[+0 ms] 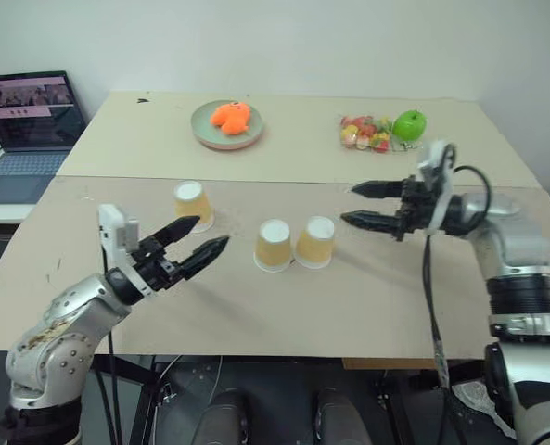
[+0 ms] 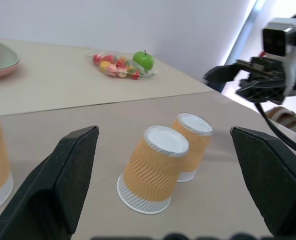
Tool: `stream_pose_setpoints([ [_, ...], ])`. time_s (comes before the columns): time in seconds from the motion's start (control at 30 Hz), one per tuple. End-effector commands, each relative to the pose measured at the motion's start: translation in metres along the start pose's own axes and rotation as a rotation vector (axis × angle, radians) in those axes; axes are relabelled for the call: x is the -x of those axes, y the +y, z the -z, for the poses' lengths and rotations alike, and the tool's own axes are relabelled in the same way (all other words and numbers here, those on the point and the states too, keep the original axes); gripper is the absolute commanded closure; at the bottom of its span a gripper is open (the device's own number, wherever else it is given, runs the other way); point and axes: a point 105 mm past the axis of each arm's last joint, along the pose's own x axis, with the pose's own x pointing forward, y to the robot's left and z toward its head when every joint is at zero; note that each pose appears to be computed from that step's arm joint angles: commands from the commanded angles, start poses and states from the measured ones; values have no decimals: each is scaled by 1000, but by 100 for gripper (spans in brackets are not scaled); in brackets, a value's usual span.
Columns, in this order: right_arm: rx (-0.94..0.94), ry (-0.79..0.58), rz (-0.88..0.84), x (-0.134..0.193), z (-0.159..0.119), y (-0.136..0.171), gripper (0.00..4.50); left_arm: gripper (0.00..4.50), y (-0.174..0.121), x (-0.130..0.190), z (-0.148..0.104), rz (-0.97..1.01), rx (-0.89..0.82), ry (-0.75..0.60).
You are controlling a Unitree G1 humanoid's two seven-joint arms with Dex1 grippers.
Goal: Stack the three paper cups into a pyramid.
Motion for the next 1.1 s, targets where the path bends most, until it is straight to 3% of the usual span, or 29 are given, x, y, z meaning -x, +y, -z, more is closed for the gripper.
stream_pose_setpoints([
  [0.03, 29, -65, 24, 8, -24, 8, 7, 0, 19, 8, -8, -101, -5, -42],
  [0.13, 29, -69, 4, 7, -29, 19, 7, 0, 30, 11, -3, -164, -32, -26],
  [0.23, 66, -16, -95, -4, -25, 56, 7, 0, 39, 10, 11, -201, -105, 42],
  [0.3, 81, -13, -102, -8, -24, 65, 7, 0, 40, 7, 13, -202, -138, 53],
  [0.8, 107, -66, 22, -9, -28, 57, 7, 0, 74, -29, -1, -292, -282, 4],
  [1.1, 129, -99, 79, -4, -35, 51, 7, 0, 79, -46, 6, -293, -336, 13],
])
